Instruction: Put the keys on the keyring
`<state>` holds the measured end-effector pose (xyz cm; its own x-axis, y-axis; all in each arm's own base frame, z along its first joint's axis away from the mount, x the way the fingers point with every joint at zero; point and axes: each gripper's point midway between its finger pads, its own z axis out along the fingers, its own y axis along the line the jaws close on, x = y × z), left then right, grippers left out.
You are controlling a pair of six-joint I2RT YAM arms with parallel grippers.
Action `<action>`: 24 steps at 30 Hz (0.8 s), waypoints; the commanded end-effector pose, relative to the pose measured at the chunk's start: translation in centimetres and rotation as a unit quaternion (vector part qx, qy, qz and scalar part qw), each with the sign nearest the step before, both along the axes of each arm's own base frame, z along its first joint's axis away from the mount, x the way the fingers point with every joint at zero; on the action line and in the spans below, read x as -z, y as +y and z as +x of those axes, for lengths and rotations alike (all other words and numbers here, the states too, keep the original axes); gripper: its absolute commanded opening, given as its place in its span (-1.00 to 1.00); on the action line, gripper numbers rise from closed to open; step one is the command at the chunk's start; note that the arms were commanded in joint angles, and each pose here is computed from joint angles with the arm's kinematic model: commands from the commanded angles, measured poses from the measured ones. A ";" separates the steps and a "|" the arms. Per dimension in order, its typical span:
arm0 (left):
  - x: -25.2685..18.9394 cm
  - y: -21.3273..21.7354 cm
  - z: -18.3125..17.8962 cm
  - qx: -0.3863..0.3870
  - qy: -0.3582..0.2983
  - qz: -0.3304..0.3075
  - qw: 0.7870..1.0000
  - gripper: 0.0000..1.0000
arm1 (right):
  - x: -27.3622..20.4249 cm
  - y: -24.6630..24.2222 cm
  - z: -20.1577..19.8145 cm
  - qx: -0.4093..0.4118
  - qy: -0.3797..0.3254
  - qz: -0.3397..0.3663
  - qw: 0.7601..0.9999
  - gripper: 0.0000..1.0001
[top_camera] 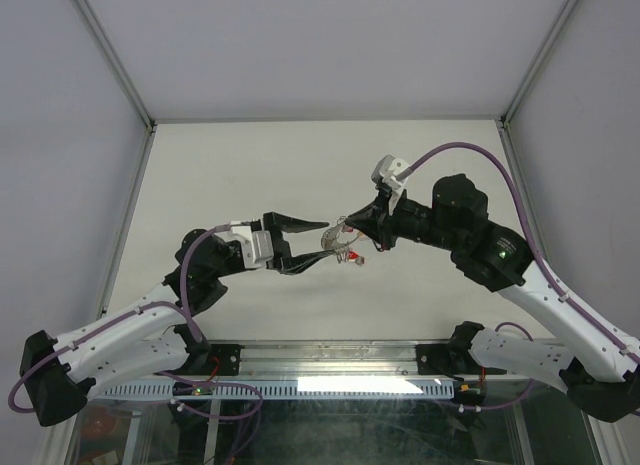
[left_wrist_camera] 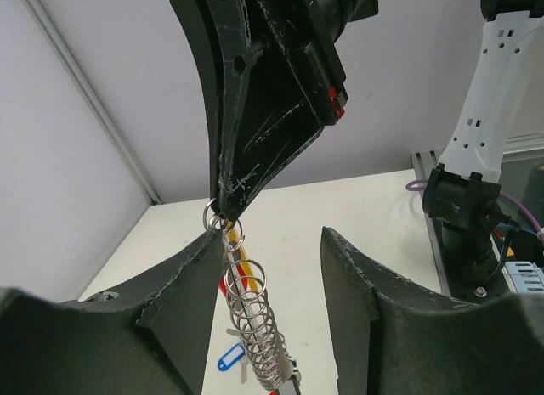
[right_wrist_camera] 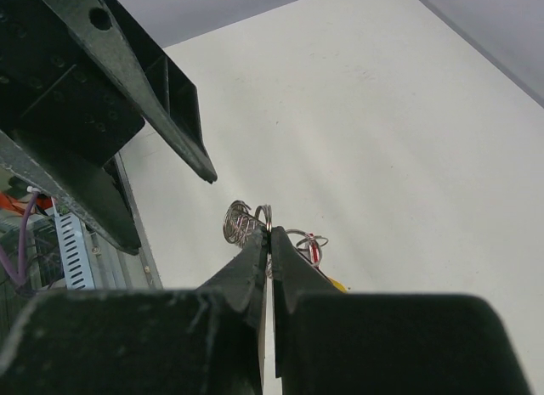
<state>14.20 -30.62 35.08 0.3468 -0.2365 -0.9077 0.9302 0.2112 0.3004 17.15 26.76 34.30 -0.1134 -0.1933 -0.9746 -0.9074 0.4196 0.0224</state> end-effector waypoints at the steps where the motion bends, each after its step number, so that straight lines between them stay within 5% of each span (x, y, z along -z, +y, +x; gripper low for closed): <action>1: -1.4 0.7 -0.4 -0.008 -0.019 -0.016 1.000 -0.01 | -3.0 0.0 -0.3 -0.009 -0.050 0.040 0.998 -1.00; 9: -2.4 0.8 -1.0 0.006 0.007 -0.011 1.000 0.04 | -2.4 -0.3 -1.3 -0.047 -0.104 0.030 0.993 -1.00; 15: -1.3 -0.2 1.5 -0.033 0.095 0.049 0.994 0.02 | -1.9 -0.6 -1.6 -0.051 -0.118 0.033 0.991 -1.00; 24: -0.7 -0.2 0.3 -0.007 0.047 0.063 0.997 -0.05 | -0.7 -0.8 -4.4 -0.144 -0.247 0.035 0.958 -1.00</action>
<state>15.60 -31.14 35.30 0.2111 -0.1069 -0.9716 0.9570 0.2248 0.1832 14.35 25.64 31.60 0.1579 -0.2106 -0.9647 -0.9456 0.2492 -0.2091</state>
